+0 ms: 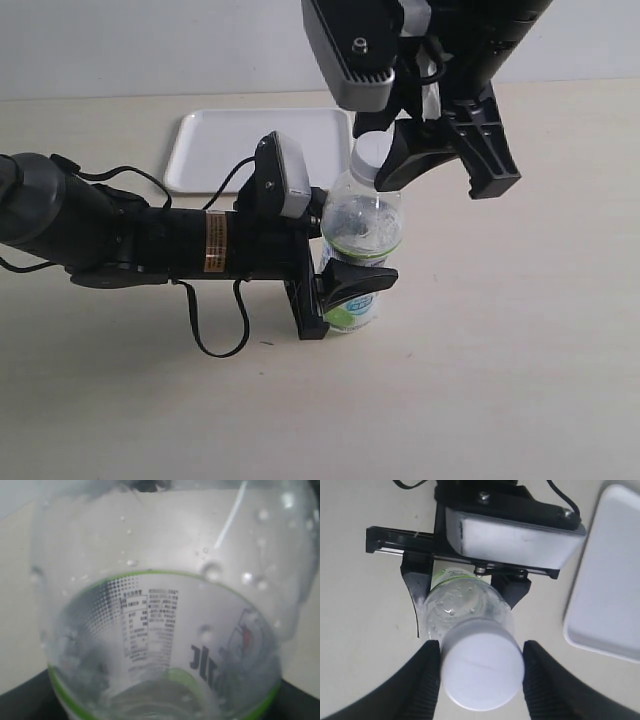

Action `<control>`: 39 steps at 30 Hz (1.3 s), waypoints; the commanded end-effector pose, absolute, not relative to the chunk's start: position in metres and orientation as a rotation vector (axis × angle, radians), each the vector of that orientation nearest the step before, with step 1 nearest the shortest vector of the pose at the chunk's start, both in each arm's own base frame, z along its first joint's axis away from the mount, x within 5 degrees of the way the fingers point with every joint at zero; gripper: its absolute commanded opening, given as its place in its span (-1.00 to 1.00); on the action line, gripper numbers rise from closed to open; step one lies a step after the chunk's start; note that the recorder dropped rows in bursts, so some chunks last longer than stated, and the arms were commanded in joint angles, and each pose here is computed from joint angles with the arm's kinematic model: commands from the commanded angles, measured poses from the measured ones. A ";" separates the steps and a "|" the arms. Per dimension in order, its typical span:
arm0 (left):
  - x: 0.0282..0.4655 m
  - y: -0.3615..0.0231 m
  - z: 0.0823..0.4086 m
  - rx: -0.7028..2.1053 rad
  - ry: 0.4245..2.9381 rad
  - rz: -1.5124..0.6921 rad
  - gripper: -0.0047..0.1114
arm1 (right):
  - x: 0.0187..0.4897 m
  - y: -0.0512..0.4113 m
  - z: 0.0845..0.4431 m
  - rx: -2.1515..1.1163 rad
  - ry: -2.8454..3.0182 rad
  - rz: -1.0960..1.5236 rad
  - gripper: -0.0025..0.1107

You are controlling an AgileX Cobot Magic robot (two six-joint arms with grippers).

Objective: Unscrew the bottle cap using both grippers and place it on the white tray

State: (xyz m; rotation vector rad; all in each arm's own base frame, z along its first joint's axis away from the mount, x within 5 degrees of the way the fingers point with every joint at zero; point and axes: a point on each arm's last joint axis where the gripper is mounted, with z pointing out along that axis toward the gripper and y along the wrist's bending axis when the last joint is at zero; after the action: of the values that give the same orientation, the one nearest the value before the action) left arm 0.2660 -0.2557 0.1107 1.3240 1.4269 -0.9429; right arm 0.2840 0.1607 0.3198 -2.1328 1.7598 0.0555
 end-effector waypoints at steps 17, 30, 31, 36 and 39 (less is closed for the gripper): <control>0.266 -0.257 0.118 1.305 1.392 -0.969 -0.92 | 0.290 0.162 0.324 -2.237 1.533 -0.069 -0.30; 0.266 -0.257 0.118 1.303 1.393 -0.969 -0.92 | 0.287 0.164 0.324 -2.138 1.661 0.031 0.46; 0.266 -0.257 0.118 1.303 1.393 -0.969 -0.92 | 0.287 0.165 0.324 -2.103 1.698 0.054 0.47; 0.266 -0.257 0.118 1.301 1.394 -0.968 -0.92 | 0.285 0.167 0.325 -1.846 1.979 0.173 0.48; 0.266 -0.257 0.118 1.301 1.394 -0.968 -0.92 | 0.285 0.167 0.325 -1.571 2.223 0.253 0.48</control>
State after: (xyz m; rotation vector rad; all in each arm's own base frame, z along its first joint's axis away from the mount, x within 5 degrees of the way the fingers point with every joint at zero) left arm 0.2663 -0.2551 0.1102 1.3246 1.4354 -0.9434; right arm 0.2851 0.1653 0.3217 -1.8098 2.0361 0.1778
